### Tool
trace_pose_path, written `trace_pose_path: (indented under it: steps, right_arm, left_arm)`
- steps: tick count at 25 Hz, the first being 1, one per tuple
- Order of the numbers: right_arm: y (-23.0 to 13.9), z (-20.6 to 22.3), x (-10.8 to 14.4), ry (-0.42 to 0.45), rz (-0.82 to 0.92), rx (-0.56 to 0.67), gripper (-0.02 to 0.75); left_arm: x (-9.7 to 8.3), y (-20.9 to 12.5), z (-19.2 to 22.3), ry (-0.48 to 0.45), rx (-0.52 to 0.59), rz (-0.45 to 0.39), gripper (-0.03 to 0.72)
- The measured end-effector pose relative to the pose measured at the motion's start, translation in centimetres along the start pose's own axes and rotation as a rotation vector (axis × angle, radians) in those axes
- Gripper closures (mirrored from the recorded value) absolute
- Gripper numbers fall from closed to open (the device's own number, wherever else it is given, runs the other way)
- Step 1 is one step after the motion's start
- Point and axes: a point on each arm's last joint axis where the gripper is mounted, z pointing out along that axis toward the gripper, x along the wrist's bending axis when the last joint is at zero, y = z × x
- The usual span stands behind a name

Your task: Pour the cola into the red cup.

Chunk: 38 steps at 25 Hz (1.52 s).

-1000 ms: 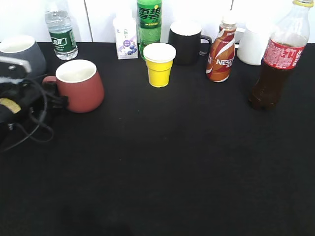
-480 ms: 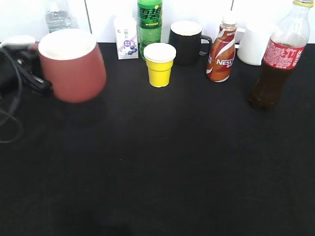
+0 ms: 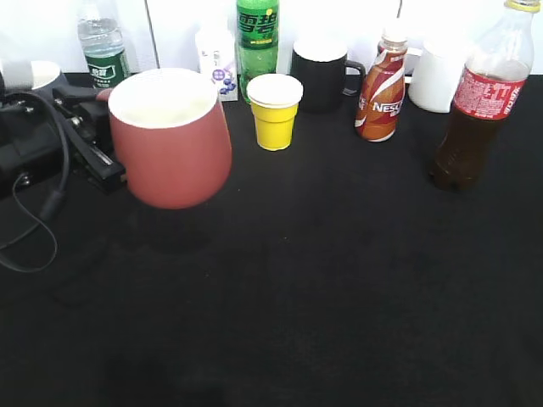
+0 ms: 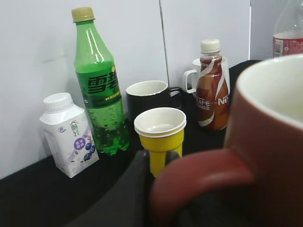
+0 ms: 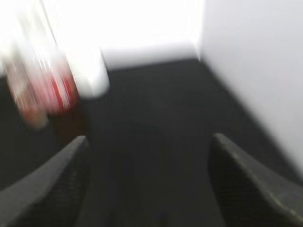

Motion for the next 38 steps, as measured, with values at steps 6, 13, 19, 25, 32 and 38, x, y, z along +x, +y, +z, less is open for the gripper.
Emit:
trace_pose_path:
  steps: [6,13,19,25,32,38]
  right_arm:
    - [-2.0,9.3,1.5,0.108,-0.058,-0.121,0.153]
    - [-8.5,15.1,3.2,0.308,-0.166,-0.007,0.153]
    - [-12.0,19.1,3.8,0.372,-0.02,0.067,0.153]
    - [-12.4,24.7,5.1,0.474,-0.044,0.116,0.078]
    - [-14.2,29.7,5.9,0.544,-0.051,0.11,0.078]
    - [-14.3,31.7,7.5,0.611,-0.054,0.052,0.143]
  left_arm:
    - [0.2,0.1,0.0,0.025,-0.007,-0.025,0.623]
    - [0.3,-0.1,0.1,0.033,0.0,-0.036,0.623]
    - [0.3,-0.1,0.1,0.033,0.001,-0.037,0.624]
    - [0.3,-0.1,0.1,0.033,0.001,-0.037,0.624]
    - [0.3,-0.1,0.1,0.033,0.001,-0.037,0.624]
    - [0.3,-0.2,0.1,0.034,0.004,-0.037,0.624]
